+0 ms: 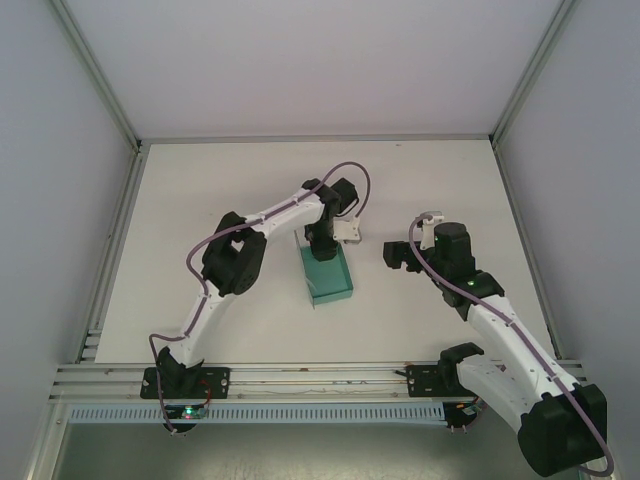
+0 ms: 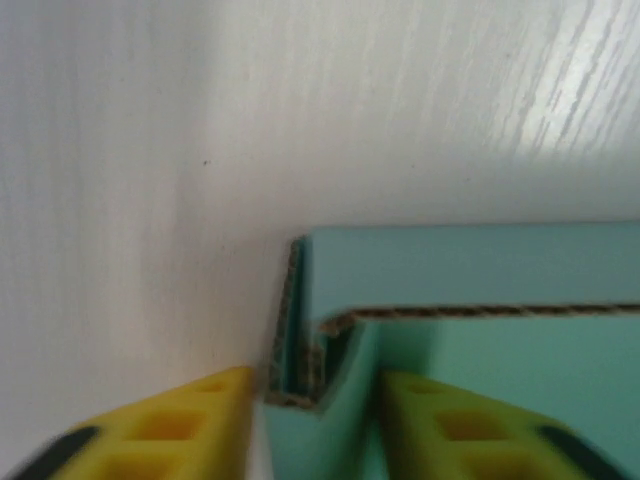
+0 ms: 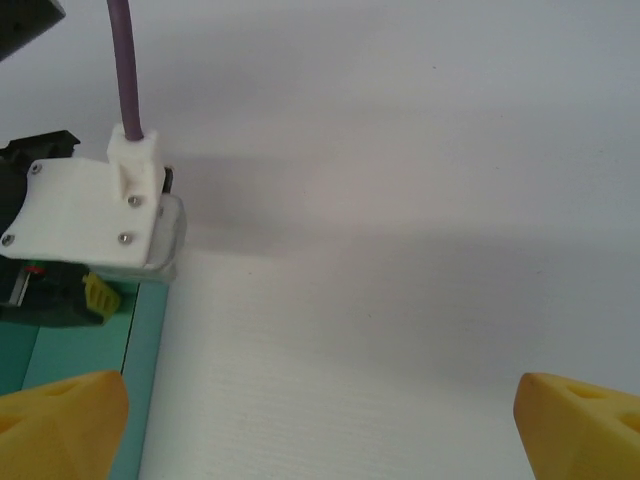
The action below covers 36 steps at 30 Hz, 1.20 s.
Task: Assemble paper box
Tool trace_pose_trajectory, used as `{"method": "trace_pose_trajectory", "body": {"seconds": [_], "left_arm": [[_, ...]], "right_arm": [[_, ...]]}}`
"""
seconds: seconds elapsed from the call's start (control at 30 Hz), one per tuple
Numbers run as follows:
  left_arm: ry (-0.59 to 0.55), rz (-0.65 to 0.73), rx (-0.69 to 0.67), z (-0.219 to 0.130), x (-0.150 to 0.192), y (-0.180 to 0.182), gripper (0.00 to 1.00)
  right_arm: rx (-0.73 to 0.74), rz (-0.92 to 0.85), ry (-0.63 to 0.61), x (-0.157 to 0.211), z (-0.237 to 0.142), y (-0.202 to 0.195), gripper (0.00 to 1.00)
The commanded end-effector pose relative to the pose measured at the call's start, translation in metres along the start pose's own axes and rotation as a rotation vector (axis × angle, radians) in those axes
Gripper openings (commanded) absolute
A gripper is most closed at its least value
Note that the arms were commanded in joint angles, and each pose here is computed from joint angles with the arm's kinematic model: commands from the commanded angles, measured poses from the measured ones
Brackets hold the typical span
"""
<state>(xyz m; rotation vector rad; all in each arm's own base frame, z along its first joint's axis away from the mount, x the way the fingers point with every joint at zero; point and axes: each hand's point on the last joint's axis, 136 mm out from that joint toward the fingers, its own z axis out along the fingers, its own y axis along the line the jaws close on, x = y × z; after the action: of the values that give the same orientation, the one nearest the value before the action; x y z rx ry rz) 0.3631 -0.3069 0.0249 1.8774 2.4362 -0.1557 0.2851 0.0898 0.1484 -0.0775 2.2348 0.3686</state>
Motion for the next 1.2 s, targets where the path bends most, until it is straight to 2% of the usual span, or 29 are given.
{"method": "trace_pose_trajectory", "body": {"seconds": [0.0, 0.03, 0.07, 0.2, 0.4, 0.53, 0.67, 0.73, 0.83, 1.0, 1.07, 1.17], "left_arm": [[0.013, -0.032, -0.026, -0.003, 0.004, 0.012, 0.16], [0.022, -0.037, -0.04, -0.001, 0.005, 0.015, 0.01], [0.029, -0.048, -0.064, 0.0, 0.006, 0.019, 0.0], [-0.034, -0.127, -0.226, -0.017, -0.003, 0.045, 0.0], [-0.287, -0.435, -0.552, -0.108, -0.024, 0.088, 0.0], [-0.407, -0.514, -0.639, -0.151, -0.03, 0.082, 0.0], [-0.495, -0.542, -0.728, -0.176, -0.039, 0.065, 0.0], [-0.517, -0.593, -0.806, -0.186, -0.035, 0.063, 0.0], [-0.55, -0.673, -0.839, -0.193, -0.031, 0.06, 0.0], [-0.581, -0.72, -0.828, -0.193, -0.032, 0.052, 0.0], [-0.595, -0.744, -0.835, -0.197, -0.029, 0.052, 0.0], [-0.62, -0.768, -0.836, -0.201, -0.028, 0.051, 0.0]], "right_arm": [[0.009, -0.003, 0.011, 0.006, 0.004, -0.005, 0.99], [0.01, -0.001, 0.013, 0.006, 0.004, -0.005, 0.98], [0.011, 0.001, 0.013, 0.006, 0.004, -0.005, 0.98], [0.02, 0.011, 0.011, 0.007, 0.003, -0.007, 0.98], [0.01, 0.146, -0.004, 0.01, 0.012, 0.01, 0.98], [0.009, 0.151, -0.074, -0.005, 0.016, 0.028, 0.98], [0.02, 0.159, -0.171, -0.03, 0.021, 0.04, 0.97], [0.037, 0.189, -0.196, -0.039, 0.027, 0.04, 0.95], [0.012, 0.193, -0.224, -0.053, 0.038, 0.052, 0.92], [0.04, 0.206, -0.217, -0.06, 0.058, 0.057, 0.81], [0.068, 0.226, -0.198, -0.057, 0.064, 0.054, 0.7], [0.075, 0.248, -0.18, -0.05, 0.07, 0.055, 0.6]]}}
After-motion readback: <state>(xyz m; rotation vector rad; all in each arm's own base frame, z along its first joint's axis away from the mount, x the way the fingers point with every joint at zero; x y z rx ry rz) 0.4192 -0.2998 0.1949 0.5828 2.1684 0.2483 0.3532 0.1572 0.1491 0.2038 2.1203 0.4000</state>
